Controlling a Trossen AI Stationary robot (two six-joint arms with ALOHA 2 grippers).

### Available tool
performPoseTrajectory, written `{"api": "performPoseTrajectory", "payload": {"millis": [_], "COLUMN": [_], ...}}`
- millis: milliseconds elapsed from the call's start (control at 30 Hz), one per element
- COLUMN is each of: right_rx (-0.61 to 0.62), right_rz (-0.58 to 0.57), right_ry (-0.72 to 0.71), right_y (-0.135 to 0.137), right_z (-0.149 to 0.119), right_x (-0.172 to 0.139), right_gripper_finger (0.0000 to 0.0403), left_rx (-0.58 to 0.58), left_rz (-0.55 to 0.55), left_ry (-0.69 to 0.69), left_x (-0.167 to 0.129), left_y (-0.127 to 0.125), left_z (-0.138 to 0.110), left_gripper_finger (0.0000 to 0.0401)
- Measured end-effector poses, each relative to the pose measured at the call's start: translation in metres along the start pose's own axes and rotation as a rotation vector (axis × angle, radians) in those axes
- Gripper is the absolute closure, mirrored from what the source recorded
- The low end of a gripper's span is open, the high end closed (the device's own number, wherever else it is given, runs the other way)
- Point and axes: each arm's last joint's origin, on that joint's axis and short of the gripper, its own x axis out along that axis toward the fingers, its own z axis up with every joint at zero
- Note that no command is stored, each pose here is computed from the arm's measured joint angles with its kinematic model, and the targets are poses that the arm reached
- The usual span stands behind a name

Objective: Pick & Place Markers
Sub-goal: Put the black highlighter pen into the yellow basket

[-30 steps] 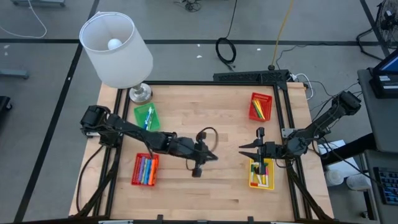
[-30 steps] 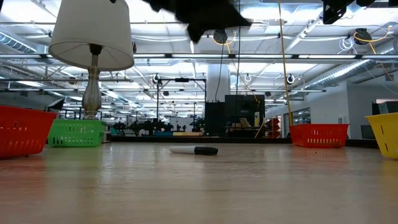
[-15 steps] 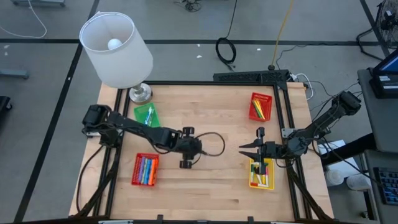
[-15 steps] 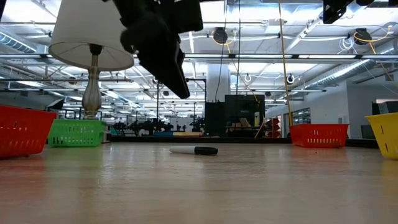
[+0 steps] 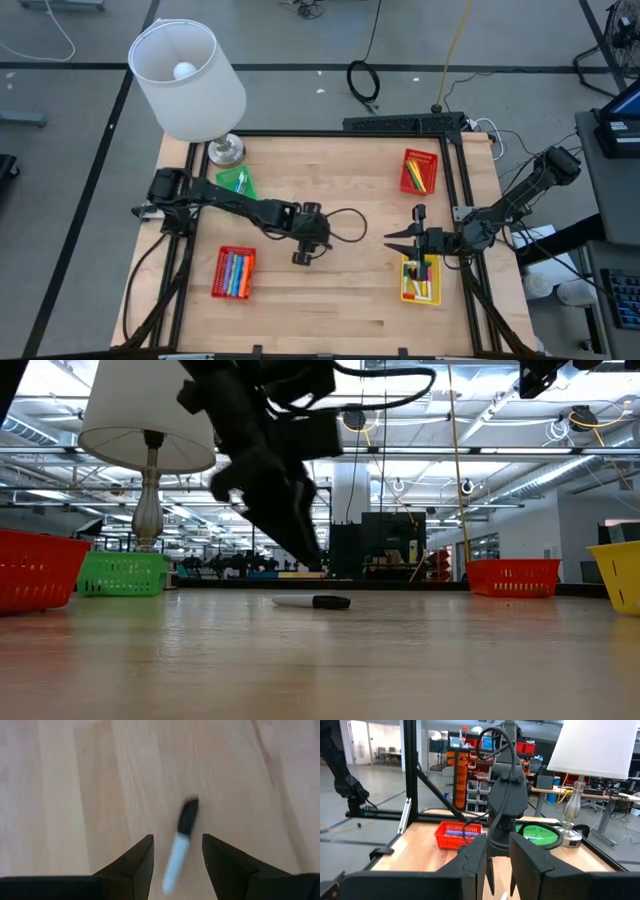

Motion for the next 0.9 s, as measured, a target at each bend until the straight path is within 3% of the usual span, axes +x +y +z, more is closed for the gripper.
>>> {"api": "performPoseTrajectory", "payload": {"millis": [167,633,733,900], "right_rx": [-0.007,-0.01,-0.01,-0.01], "right_rz": [0.001,0.002,0.002,0.002], "right_ry": [0.008,0.016,0.016,0.017], "right_y": [0.0,0.0,0.0,0.0], "right_z": [-0.001,-0.002,-0.002,-0.002], "right_x": [0.0,0.0,0.0,0.0], "right_gripper_finger": [0.0328,0.0328,0.0328,0.0328], "left_rx": [0.063,0.062,0.049,0.005], "left_rz": [-0.008,-0.092,-0.109,-0.13], "left_ry": [0.004,0.106,0.136,0.142], "left_x": [0.015,0.049,0.057,0.061], "left_y": [0.002,0.003,0.002,0.003], "left_z": [-0.002,-0.019,-0.023,-0.025], "left_gripper_finger": [0.0226,0.023,0.026,0.0367]}}
